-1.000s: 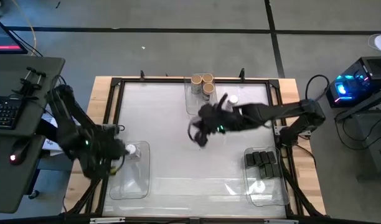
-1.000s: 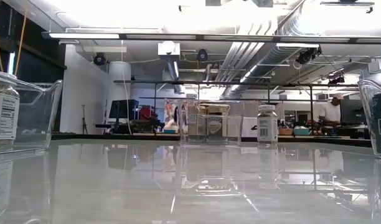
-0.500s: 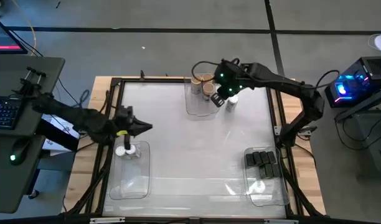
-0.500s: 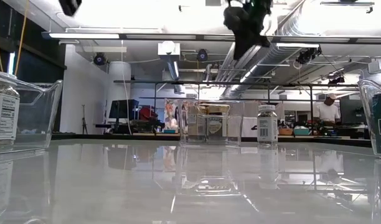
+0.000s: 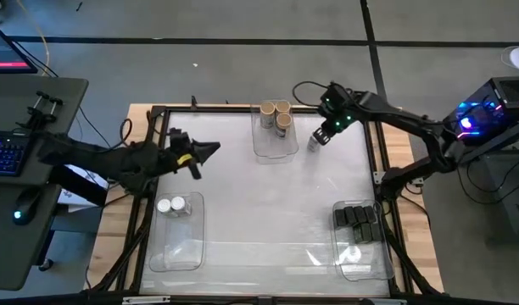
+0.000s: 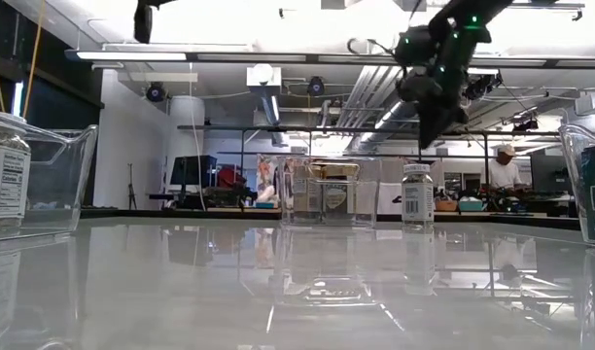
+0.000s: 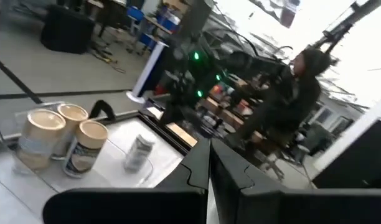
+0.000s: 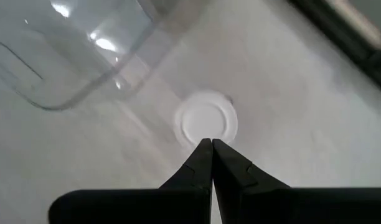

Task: Sort spices by type
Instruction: Put the white spice bottle into the left transparent bin

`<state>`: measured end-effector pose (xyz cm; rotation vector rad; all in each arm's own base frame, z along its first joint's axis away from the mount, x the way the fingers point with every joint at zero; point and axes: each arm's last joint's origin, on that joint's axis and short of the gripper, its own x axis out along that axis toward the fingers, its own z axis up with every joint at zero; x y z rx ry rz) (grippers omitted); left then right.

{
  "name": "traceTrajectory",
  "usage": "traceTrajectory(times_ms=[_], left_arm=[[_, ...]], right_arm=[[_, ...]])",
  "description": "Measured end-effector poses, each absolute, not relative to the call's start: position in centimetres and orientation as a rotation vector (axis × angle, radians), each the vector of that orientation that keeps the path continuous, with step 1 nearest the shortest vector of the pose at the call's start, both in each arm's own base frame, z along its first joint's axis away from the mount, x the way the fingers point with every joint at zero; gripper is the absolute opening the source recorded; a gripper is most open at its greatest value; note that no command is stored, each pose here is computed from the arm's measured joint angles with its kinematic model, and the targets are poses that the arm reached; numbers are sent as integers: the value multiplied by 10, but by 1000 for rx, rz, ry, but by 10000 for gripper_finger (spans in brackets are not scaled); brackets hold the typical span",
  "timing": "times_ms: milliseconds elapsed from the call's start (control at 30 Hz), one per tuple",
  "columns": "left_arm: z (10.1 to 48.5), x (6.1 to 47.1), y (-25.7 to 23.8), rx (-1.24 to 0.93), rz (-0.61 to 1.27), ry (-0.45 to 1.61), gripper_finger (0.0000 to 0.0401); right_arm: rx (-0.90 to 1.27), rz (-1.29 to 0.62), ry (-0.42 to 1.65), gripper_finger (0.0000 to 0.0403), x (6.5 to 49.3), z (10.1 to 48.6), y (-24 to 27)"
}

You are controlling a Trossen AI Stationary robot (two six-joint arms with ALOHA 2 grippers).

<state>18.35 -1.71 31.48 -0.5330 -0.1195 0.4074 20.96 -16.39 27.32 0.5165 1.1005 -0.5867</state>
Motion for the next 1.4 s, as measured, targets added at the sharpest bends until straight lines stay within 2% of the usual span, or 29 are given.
traceTrajectory(times_ms=[300, 633, 1400], left_arm=[[319, 204, 4, -447, 434, -76, 0], [320, 204, 7, -446, 418, -75, 0], [320, 204, 6, -422, 378, -57, 0]], right_arm=[[557, -567, 1034, 0, 215, 264, -165], [608, -663, 1013, 0, 216, 262, -168], [661, -710, 1100, 0, 223, 242, -171]])
